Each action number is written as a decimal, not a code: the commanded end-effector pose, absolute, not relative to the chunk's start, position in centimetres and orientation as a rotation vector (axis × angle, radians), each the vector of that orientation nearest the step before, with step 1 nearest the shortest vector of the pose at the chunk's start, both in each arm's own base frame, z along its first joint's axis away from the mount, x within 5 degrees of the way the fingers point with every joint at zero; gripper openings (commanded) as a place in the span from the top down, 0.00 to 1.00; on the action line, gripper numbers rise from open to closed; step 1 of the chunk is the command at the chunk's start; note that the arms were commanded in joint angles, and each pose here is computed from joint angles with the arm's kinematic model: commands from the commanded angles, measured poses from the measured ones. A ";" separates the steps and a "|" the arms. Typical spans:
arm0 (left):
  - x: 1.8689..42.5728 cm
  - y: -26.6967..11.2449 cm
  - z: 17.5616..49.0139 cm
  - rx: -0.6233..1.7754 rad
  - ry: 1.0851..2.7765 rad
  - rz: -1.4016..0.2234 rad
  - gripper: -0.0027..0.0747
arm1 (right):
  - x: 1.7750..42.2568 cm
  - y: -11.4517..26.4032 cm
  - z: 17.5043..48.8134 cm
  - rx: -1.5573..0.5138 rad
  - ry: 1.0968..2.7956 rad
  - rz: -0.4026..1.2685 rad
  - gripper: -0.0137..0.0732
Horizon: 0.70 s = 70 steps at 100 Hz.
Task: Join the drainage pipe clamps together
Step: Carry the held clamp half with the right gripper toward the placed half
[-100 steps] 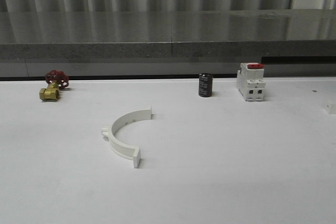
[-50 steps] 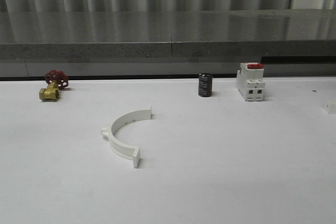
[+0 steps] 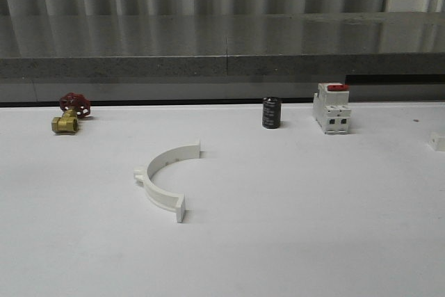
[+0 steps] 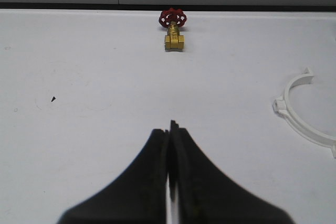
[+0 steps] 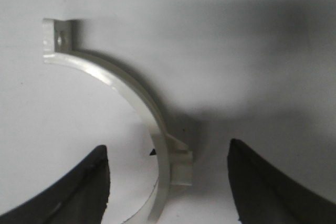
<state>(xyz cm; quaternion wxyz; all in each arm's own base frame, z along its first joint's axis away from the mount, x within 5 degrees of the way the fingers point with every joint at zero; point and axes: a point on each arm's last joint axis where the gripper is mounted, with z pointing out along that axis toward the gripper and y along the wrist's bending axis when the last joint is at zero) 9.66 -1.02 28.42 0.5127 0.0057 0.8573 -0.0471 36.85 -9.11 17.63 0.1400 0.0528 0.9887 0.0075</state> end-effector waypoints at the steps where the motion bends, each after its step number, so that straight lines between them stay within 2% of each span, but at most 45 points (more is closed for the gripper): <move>1: 9.9 -1.1 29.9 0.002 1.968 -0.132 0.99 | 37.4 -9.5 19.7 0.133 2.775 -0.009 0.28; 44: 9.9 -1.1 29.9 0.002 1.968 -0.132 0.99 | 37.4 -9.5 18.3 0.140 2.825 0.014 0.30; 56: 9.9 -1.1 29.9 0.002 1.968 -0.132 0.99 | 37.4 -9.4 18.3 0.141 2.834 0.018 0.42; 70: 9.9 -1.1 29.9 0.002 1.968 -0.132 0.99 | 37.3 -9.4 18.3 0.142 2.839 0.021 0.63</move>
